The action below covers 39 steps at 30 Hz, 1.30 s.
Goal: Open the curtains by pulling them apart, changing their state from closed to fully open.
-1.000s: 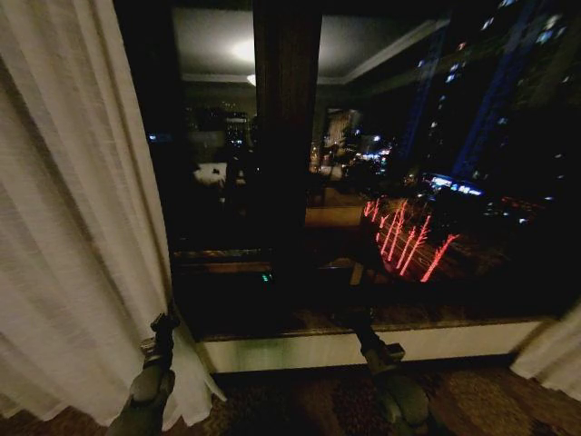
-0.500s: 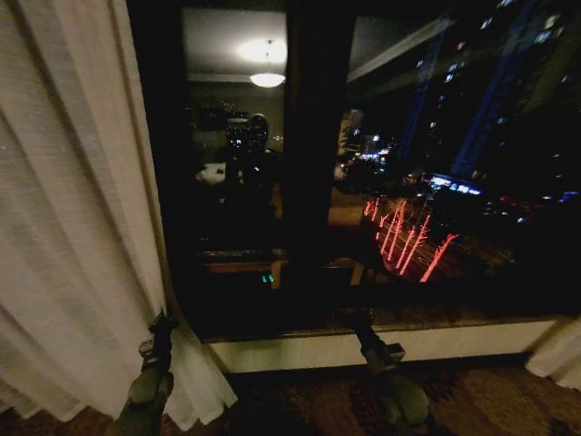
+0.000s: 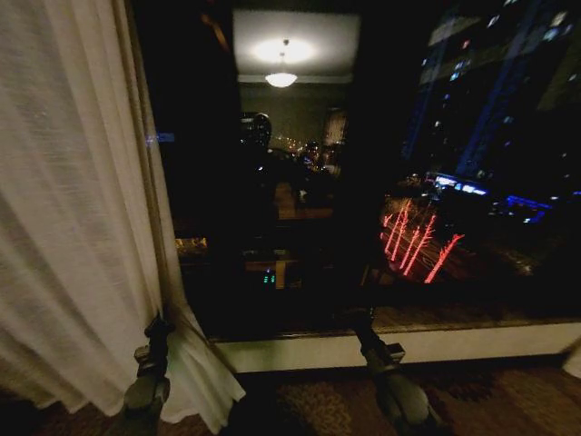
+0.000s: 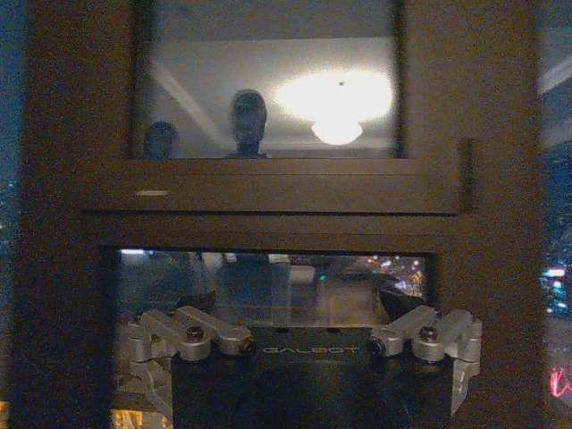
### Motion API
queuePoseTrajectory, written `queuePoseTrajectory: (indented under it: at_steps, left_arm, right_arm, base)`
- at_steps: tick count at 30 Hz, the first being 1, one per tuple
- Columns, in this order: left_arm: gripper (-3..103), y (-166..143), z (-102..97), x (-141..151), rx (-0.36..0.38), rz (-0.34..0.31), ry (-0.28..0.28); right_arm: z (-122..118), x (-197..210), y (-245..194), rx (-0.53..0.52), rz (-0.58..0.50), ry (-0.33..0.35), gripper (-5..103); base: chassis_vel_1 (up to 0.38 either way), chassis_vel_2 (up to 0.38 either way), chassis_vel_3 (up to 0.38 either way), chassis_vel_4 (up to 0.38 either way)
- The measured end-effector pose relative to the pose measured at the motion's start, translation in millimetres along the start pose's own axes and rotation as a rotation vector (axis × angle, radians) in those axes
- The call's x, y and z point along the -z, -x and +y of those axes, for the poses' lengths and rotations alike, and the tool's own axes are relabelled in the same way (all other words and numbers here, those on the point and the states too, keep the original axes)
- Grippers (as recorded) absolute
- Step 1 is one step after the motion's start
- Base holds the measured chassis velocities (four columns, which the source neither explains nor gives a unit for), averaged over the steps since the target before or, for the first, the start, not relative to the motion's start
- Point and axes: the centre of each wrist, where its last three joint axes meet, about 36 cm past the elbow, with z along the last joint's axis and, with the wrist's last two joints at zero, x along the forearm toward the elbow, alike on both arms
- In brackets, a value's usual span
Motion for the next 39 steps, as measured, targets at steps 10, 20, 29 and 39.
queuePoseTrajectory:
  at_steps: [10,20,29,39]
  left_arm:
    - [0,-2.1,0.3,-4.7,-0.004,0.001,0.001]
    - [0,-3.0,5.2,-4.8,-0.001,-0.006,0.007]
    - [0,-3.2,6.5,-5.3,-0.003,-0.011,0.006]
    - [0,-4.4,7.7,-8.5,0.003,-0.012,0.003]
  right_arm:
    - [0.0,0.0,0.0,0.0,0.0,0.0,100]
    - [0.0,0.0,0.0,0.0,0.0,0.0,100]
    - [0.0,0.0,0.0,0.0,0.0,0.0,100]
    - [0.0,0.0,0.0,0.0,0.0,0.0,100]
  base:
    - [0.355,0.349,-0.359,-0.356]
    - [0.351,0.347,-0.351,-0.336]
    - [0.354,0.366,-0.35,-0.364]
    - [0.354,0.334,-0.346,-0.333]
